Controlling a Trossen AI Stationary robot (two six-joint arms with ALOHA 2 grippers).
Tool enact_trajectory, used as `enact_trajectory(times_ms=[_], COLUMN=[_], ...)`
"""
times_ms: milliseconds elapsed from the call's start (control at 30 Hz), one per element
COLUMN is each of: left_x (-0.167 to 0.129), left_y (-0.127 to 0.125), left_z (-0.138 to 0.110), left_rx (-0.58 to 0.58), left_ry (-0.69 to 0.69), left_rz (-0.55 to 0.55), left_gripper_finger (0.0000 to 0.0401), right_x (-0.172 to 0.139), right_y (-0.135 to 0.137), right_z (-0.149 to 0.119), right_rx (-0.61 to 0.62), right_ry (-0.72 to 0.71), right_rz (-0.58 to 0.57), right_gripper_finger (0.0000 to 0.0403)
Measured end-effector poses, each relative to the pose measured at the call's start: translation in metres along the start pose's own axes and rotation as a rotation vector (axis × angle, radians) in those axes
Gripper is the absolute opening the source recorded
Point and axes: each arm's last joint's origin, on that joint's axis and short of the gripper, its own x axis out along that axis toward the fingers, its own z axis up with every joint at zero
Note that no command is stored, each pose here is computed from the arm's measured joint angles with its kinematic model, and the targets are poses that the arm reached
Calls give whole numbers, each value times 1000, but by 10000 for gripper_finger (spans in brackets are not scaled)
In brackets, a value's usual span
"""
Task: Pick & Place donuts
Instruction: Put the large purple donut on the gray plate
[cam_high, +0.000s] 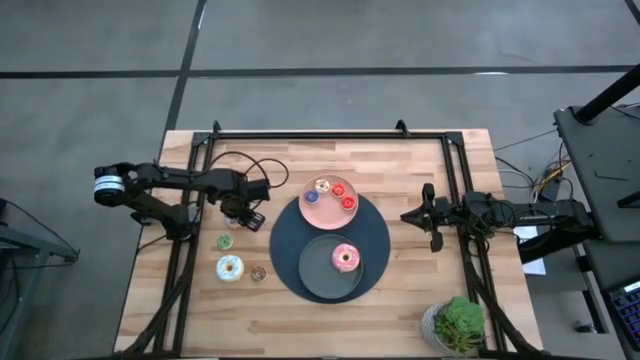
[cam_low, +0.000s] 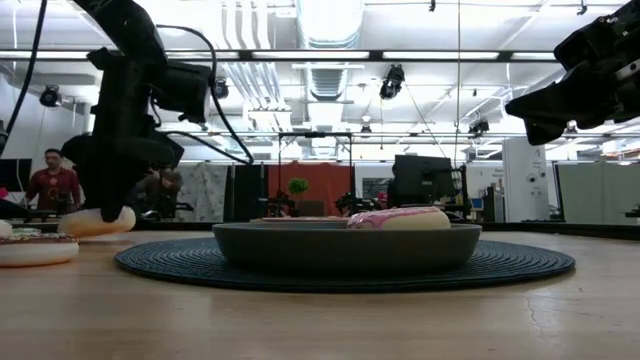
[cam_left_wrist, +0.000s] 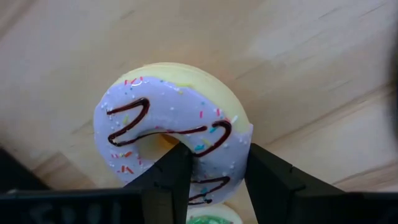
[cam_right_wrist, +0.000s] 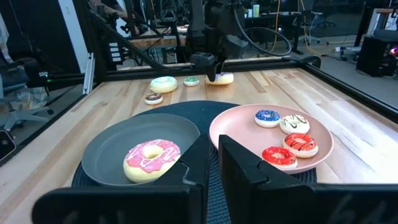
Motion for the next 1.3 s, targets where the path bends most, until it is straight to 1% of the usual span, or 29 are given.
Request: enact_trajectory(times_ms=[133, 700, 1000, 1300], left_x=[-7, -36, -60, -76], left_y=[-1, -16, -39, -74], left_z=[2, 16, 37, 63], left_rx=[17, 55, 161, 318], left_ry=[-6, -80, -134, -151], left_rz=[14, -54, -99, -101], left_gripper_finger=[113, 112, 112, 112], right_x=[0, 0, 0, 0], right_y=[0, 0, 0, 0], right_z=[0, 0, 0, 0], right_rx=[0, 0, 0, 0], right_ry=[0, 0, 0, 0], right_rz=[0, 0, 0, 0], right_gripper_finger=[29, 29, 29, 29])
